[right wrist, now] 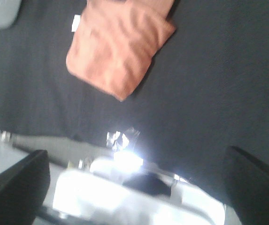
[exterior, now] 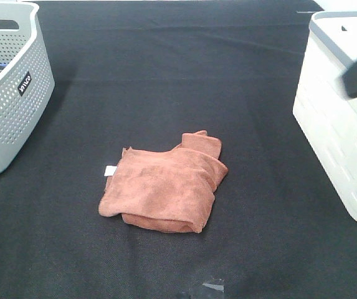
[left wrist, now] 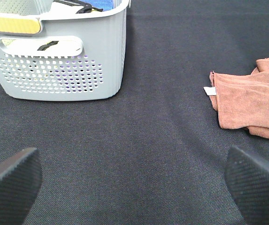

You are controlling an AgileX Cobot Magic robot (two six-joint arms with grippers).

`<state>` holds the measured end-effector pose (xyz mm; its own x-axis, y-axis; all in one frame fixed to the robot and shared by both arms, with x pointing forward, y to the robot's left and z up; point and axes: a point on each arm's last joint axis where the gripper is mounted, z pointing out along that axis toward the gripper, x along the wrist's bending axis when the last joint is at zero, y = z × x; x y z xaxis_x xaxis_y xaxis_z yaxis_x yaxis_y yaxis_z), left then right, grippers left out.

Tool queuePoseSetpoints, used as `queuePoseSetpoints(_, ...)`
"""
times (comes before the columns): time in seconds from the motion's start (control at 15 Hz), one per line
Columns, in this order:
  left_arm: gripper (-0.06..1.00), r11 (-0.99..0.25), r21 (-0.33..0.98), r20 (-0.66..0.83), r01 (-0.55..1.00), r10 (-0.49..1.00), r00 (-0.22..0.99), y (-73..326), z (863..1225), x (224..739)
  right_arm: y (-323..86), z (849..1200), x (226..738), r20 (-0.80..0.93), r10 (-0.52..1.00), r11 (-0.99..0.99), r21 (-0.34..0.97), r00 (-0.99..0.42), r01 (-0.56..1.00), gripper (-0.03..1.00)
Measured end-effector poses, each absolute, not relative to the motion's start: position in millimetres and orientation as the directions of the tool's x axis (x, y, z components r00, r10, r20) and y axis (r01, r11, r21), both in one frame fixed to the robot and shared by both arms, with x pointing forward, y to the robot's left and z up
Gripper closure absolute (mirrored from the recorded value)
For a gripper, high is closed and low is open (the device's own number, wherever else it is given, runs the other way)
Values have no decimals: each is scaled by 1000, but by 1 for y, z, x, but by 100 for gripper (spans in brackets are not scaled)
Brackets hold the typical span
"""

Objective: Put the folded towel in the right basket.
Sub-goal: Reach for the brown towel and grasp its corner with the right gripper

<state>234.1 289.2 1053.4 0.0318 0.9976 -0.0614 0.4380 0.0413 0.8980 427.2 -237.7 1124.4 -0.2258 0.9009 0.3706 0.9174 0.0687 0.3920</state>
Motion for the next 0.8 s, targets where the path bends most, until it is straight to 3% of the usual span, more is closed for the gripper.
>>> queuePoseSetpoints(0.2,-4,41,898,-61,438,998,32,289,1053,234,-184,1075,485,354,903,144,287,-245,947,2)
queuePoseSetpoints(0.4,-4,41,898,-61,438,998,32,289,1053,234,-141,1019,525,452,869,94,249,-201,964,2)
queuePoseSetpoints(0.53,-4,41,898,-61,438,998,32,289,1053,234,-135,1002,534,467,865,80,231,-182,970,2)
queuePoseSetpoints(0.8,-4,41,898,-61,438,998,32,289,1053,234,-125,935,556,459,877,77,150,-138,986,2)
